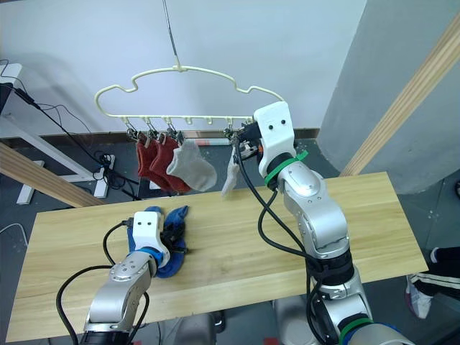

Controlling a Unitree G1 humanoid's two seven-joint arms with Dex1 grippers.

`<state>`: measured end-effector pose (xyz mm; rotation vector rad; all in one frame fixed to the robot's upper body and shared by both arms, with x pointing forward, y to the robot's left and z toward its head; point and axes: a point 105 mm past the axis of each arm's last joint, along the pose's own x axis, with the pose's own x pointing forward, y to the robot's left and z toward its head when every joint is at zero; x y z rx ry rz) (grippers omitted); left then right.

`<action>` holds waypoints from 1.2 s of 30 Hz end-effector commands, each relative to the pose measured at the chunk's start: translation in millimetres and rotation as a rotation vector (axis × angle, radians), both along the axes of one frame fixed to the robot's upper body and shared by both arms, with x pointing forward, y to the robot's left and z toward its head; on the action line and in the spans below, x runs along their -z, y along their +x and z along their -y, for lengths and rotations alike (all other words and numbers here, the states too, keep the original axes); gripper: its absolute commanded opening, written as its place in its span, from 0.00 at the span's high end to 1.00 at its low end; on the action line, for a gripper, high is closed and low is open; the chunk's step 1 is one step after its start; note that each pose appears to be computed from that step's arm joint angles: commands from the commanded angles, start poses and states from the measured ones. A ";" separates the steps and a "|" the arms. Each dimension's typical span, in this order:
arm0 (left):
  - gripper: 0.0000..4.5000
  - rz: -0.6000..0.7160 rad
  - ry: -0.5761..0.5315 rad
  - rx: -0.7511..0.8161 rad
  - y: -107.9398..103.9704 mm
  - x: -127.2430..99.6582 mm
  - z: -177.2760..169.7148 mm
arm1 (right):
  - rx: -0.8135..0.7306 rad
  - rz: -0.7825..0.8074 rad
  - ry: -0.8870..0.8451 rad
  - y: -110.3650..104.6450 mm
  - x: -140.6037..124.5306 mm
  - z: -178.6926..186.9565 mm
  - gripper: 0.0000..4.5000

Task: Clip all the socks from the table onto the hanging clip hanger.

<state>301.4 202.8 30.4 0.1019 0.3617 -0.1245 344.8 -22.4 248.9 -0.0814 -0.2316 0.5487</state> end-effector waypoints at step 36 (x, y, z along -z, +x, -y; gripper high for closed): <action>1.00 0.650 -0.186 0.477 29.7 -129.9 161.8 | 0.005 0.068 0.014 -6.5 -17.0 3.4 1.00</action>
